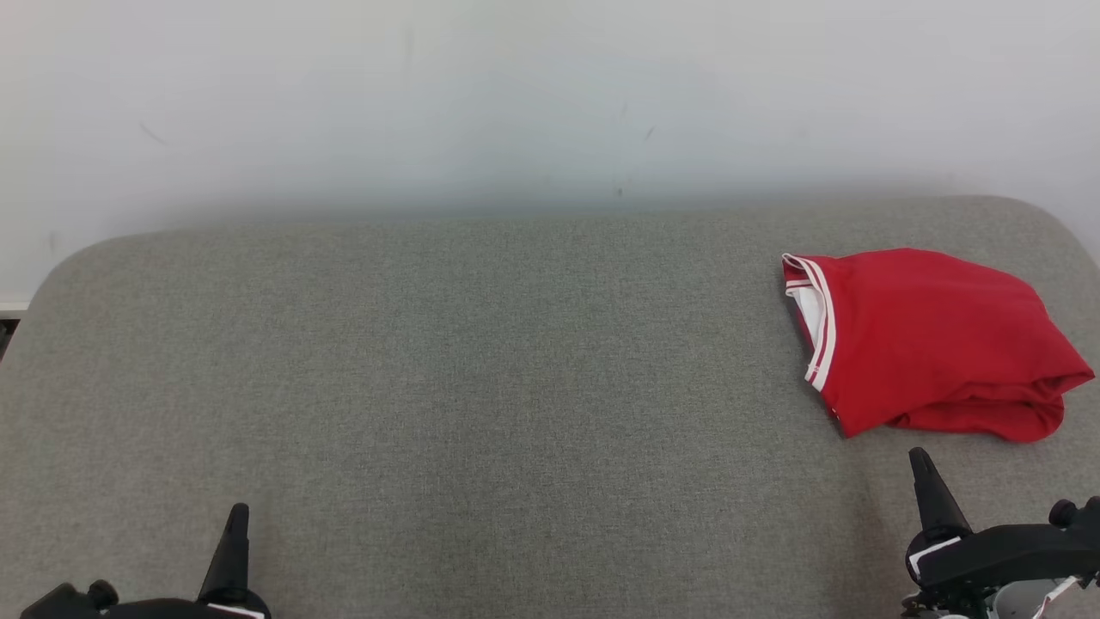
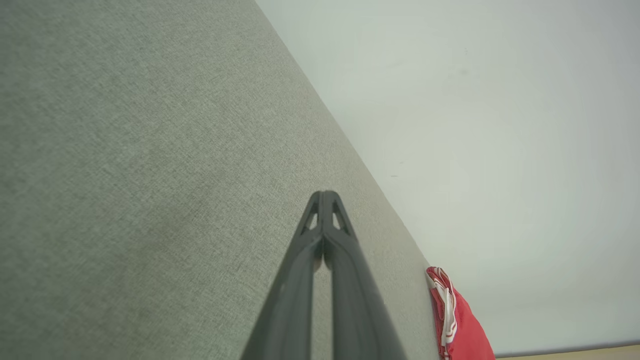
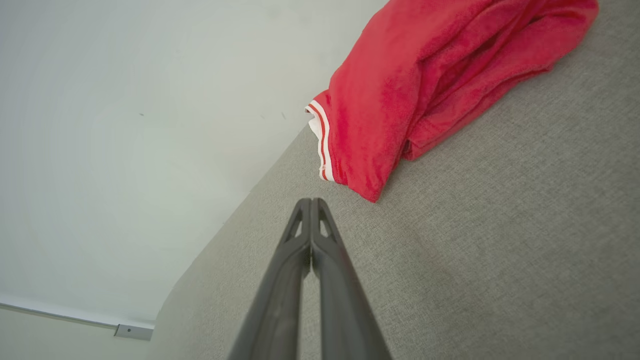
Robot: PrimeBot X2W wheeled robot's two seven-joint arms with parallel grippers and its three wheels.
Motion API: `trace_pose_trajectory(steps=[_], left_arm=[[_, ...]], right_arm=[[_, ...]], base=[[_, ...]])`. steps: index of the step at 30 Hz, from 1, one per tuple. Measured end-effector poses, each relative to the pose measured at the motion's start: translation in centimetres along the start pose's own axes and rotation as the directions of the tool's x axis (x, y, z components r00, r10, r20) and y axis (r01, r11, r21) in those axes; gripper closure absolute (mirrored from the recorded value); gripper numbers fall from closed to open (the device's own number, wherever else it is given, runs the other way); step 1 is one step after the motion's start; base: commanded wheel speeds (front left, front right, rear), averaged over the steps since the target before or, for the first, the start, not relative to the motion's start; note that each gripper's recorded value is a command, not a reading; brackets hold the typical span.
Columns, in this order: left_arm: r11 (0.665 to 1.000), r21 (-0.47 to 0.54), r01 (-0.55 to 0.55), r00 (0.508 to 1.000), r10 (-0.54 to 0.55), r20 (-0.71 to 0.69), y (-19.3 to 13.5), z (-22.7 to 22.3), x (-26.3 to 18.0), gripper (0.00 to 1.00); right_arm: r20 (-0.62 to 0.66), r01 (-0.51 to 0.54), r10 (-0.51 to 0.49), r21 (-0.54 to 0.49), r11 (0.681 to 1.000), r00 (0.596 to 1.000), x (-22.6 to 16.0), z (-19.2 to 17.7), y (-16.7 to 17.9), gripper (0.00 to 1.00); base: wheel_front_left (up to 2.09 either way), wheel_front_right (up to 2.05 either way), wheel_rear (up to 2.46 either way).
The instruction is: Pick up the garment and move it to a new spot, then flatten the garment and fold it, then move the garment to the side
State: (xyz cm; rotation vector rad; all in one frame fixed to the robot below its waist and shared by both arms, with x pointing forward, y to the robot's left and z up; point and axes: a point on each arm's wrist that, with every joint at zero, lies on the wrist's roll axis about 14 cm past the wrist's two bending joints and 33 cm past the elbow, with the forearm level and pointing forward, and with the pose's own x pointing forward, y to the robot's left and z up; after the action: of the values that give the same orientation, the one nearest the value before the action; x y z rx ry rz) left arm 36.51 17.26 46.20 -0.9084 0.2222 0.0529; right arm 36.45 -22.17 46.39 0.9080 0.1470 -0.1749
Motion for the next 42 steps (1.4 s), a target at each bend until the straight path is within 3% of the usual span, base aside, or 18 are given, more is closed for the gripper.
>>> trace_pose_trajectory(steps=[17, 25, 30, 39, 42], left_arm=[[0.966, -0.257, 0.028, 1.0, -0.024, 0.019, 0.1, 0.8, 0.3, 1.0], [0.921, -0.385, 0.059, 0.998, -0.046, 0.043, -0.1, 1.5, 0.6, 1.0], [0.871, -0.484, 0.079, 0.997, -0.061, 0.054, -0.2, 1.6, 0.6, 1.0], [0.795, -0.596, 0.114, 0.993, -0.075, 0.091, -0.3, 2.5, 0.8, 1.0], [0.787, -0.606, 0.118, 0.993, -0.076, 0.095, -0.2, 2.5, 0.8, 1.0]], right_arm=[[-0.017, -0.035, 0.041, 0.263, 0.964, 0.999, 0.4, -0.5, 0.7, 1.0], [-0.014, -0.062, 0.074, 0.393, 0.917, 0.997, 0.6, -0.4, 1.4, 1.0], [-0.012, -0.071, 0.088, 0.484, 0.872, 0.996, 0.7, -0.5, 1.6, 1.0], [0.006, -0.099, 0.12, 0.598, 0.796, 0.993, 0.8, -0.4, 2.2, 1.0], [0.008, -0.1, 0.122, 0.615, 0.782, 0.993, 0.8, -0.4, 2.2, 1.0]], base=[[0.0, 0.0, 0.0], [0.0, 0.0, 0.0], [0.0, 0.0, 0.0], [0.0, 0.0, 0.0], [0.0, 0.0, 0.0]])
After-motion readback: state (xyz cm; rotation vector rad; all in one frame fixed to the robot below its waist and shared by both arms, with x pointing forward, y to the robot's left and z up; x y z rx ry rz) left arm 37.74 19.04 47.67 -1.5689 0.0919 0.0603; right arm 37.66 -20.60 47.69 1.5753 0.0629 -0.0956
